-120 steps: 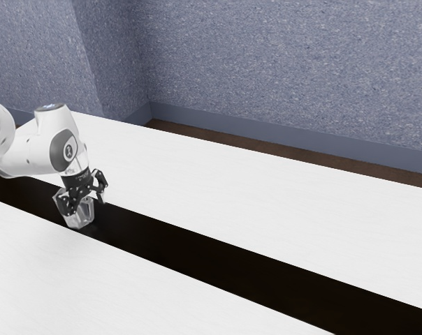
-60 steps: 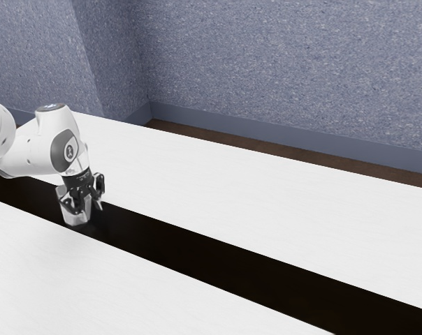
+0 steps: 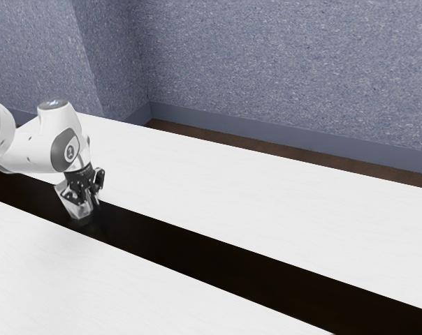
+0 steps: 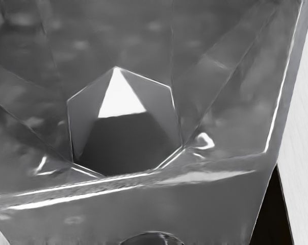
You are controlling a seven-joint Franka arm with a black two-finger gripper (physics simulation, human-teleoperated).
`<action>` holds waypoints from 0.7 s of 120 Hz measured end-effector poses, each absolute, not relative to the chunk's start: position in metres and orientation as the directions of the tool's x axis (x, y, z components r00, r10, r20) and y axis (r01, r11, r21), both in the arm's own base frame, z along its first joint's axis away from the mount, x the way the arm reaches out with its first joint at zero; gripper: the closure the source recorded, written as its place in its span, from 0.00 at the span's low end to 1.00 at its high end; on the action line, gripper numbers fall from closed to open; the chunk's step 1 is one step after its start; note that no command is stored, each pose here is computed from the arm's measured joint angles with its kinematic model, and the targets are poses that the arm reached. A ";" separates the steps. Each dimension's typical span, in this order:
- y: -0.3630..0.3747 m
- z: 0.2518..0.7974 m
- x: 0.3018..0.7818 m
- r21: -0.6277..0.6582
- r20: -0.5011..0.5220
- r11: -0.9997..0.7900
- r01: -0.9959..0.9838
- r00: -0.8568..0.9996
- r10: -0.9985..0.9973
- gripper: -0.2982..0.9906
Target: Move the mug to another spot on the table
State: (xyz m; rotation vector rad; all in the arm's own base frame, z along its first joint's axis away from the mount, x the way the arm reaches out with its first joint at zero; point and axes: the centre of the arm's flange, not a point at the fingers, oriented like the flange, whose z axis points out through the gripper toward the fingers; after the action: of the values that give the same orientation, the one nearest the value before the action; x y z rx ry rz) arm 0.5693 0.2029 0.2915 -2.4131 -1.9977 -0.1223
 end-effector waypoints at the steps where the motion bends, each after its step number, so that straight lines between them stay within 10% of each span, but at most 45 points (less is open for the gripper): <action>1: 0.203 0.292 0.569 0.046 0.066 -0.189 0.981 0.186 0.980 0.69; 84: 0.203 0.346 0.583 0.120 0.270 -0.372 0.920 0.330 0.904 0.75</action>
State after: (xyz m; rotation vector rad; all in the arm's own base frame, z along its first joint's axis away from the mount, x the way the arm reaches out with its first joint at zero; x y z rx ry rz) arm 0.5825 0.2029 0.3461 -2.5171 -1.7284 -0.4539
